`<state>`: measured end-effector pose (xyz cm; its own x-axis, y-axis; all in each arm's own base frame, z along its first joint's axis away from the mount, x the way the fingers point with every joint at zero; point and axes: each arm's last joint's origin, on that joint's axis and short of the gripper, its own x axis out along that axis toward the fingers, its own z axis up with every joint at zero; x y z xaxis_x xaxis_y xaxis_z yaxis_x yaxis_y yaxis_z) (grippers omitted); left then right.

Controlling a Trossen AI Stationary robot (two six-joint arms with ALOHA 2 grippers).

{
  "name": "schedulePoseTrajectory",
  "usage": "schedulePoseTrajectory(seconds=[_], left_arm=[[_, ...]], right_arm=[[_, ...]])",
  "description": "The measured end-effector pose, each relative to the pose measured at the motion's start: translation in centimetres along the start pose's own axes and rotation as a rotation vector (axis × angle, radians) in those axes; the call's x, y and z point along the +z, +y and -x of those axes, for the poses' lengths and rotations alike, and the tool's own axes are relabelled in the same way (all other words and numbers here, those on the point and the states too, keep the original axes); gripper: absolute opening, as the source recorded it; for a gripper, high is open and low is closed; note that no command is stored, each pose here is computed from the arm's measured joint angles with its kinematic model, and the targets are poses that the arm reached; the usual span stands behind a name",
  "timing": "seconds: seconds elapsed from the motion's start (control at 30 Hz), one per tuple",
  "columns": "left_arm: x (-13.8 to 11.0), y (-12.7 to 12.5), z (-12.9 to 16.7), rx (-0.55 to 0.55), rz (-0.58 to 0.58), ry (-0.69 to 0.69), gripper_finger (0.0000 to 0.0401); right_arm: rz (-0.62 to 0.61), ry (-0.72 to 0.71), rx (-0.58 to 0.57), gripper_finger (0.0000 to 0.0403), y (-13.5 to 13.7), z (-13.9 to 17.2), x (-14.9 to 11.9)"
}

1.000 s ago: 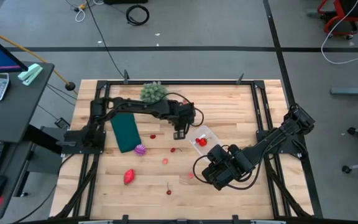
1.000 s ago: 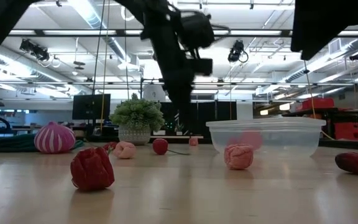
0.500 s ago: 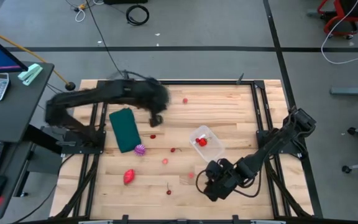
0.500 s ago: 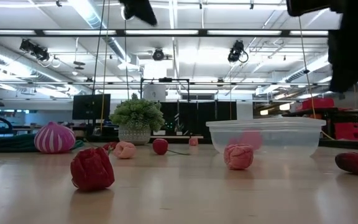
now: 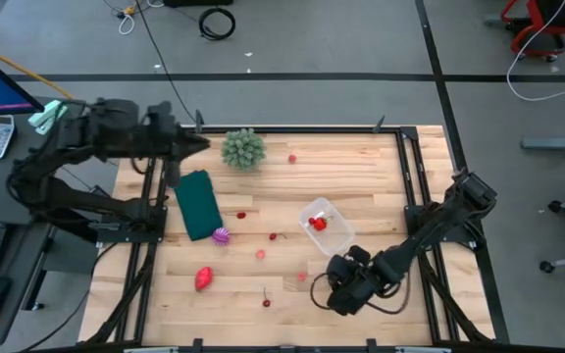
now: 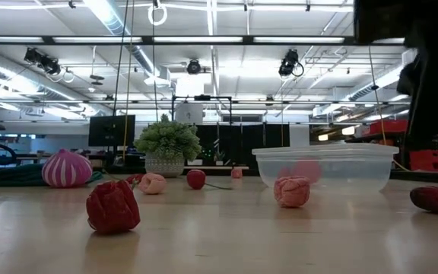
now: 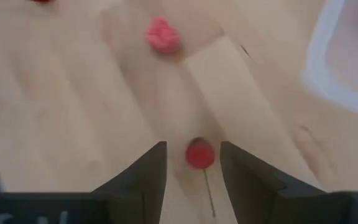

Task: Pick and placing Produce into tupperware
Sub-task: Put the cherry into the container

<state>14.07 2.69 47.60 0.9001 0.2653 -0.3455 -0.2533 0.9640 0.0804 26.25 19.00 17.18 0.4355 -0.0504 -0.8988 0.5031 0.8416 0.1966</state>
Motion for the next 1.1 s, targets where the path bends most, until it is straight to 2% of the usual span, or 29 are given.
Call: schedulePoseTrajectory(seconds=[0.17,0.4,0.7,0.9,1.1], left_arm=[[-0.2,0.1,1.1,0.001,-0.022,-0.018,0.0041],[-0.5,0.0,0.1,-0.003,-0.036,0.050,0.0037],[-0.5,-0.2,-1.3,-0.007,-0.065,0.092,0.0035],[-0.5,-0.2,-1.3,-0.007,-0.068,0.090,0.0035],[-0.5,-0.2,-1.3,-0.006,-0.068,0.089,0.0040]], right_arm=[[-0.013,0.054,-0.027,0.0147,-0.3,-1.8,0.3],[-0.037,0.148,-0.025,0.0141,-0.5,-3.7,0.5],[-0.067,0.160,-0.031,0.0132,-0.6,-4.0,0.5],[-0.099,0.186,-0.046,0.0096,-0.5,-4.8,0.2],[-0.142,0.130,-0.031,0.0075,-0.7,-3.5,0.8]])
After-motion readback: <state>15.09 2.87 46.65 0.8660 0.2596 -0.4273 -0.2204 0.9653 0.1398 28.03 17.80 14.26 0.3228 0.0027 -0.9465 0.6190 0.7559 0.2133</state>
